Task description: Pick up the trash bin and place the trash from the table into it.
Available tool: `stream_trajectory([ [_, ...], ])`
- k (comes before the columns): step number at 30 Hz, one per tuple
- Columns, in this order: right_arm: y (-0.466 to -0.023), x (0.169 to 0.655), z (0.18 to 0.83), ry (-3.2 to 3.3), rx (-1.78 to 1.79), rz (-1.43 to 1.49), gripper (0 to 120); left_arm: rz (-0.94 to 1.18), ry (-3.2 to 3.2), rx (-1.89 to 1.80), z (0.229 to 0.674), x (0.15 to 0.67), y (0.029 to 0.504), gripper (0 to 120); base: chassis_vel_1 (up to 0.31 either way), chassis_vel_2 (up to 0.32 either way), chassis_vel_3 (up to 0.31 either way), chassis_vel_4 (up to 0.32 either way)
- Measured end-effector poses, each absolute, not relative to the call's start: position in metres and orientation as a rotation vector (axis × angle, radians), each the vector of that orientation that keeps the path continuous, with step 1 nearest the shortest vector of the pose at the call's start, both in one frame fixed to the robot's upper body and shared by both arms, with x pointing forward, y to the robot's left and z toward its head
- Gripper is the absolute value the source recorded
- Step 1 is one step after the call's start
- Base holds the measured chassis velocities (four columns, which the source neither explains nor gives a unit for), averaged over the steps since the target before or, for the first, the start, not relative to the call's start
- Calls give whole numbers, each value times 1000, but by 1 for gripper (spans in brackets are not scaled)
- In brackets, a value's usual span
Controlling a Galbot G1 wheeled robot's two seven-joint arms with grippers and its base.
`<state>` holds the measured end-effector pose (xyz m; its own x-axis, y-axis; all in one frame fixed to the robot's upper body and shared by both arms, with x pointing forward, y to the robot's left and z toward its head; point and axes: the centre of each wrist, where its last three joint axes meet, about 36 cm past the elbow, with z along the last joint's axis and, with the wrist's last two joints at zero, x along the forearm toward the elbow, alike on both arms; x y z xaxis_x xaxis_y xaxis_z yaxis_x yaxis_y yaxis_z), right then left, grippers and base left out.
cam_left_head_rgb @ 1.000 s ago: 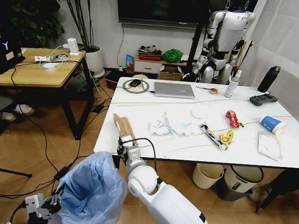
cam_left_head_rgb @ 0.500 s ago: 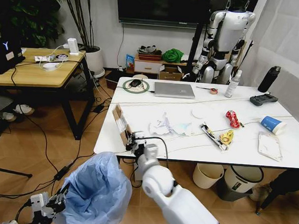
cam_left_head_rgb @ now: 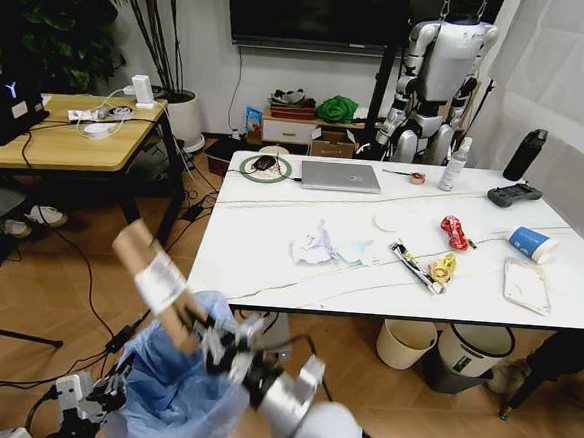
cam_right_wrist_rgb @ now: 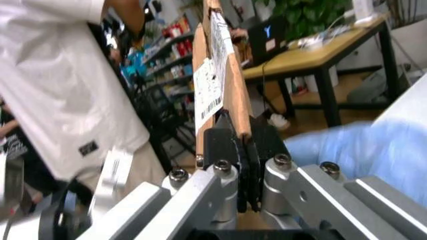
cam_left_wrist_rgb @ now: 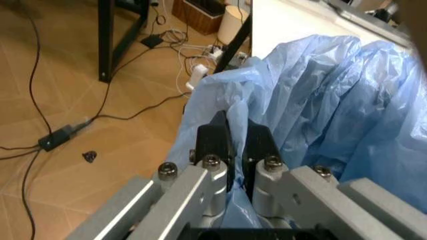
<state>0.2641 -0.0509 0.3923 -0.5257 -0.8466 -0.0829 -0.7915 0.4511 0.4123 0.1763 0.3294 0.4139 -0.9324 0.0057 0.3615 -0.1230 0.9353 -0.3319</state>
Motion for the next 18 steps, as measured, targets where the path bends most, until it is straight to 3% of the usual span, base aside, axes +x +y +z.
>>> stream_trajectory([
  [4, -50, 249, 385, -2536, 1447, -608, 1, 513, -2738, 87, 418, 177, 326, 0, 0, 0, 0, 0],
  [18, -77, 259, 392, -2702, 1283, -559, 52, 550, -2715, 75, 414, 178, 319, 0, 0, 0, 0, 0],
])
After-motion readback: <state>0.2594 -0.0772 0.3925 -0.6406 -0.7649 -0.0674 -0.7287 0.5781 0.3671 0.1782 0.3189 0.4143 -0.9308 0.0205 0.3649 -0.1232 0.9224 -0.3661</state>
